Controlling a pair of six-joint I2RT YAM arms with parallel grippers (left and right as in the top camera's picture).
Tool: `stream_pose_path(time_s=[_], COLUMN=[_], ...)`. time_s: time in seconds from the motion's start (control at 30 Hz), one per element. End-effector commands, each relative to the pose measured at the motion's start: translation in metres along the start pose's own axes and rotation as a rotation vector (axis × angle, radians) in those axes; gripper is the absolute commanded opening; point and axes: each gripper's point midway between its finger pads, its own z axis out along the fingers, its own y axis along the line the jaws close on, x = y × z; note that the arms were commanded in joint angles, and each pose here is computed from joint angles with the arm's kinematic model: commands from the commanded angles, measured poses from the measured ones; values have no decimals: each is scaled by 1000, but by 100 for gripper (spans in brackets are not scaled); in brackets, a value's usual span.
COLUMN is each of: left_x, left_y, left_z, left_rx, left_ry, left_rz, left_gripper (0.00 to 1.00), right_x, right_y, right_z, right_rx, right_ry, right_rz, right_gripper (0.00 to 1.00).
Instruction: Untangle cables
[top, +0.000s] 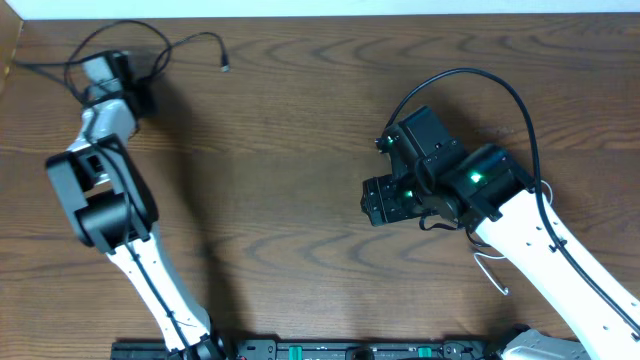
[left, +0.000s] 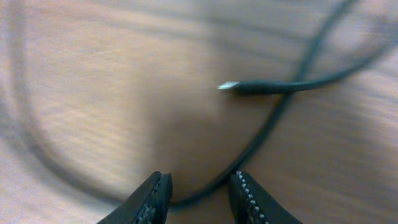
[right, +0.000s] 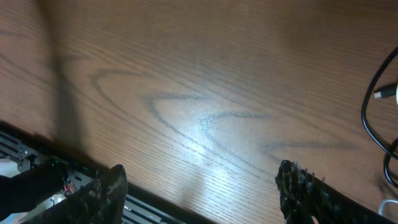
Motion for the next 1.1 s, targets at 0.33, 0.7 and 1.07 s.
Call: stream_pose_path(time_s=[0.33,0.7,1.07], left_x=[-55,-58,-13], left_y=[64,-72,-182], left_z=[-54,-91,-119], left_rx=[28,451,467], left_ry=[-155,-53,108], left_rz=[-305,-305,-142], left_gripper=[95,84,93], right_x=[9,7,2], right_y=[9,9,-74], right_z=[13,14,-3], right_rx=[1,4,317], right_ry=[51,39,-10], right_rz=[-18,-20,218], right_gripper=[77,77,99])
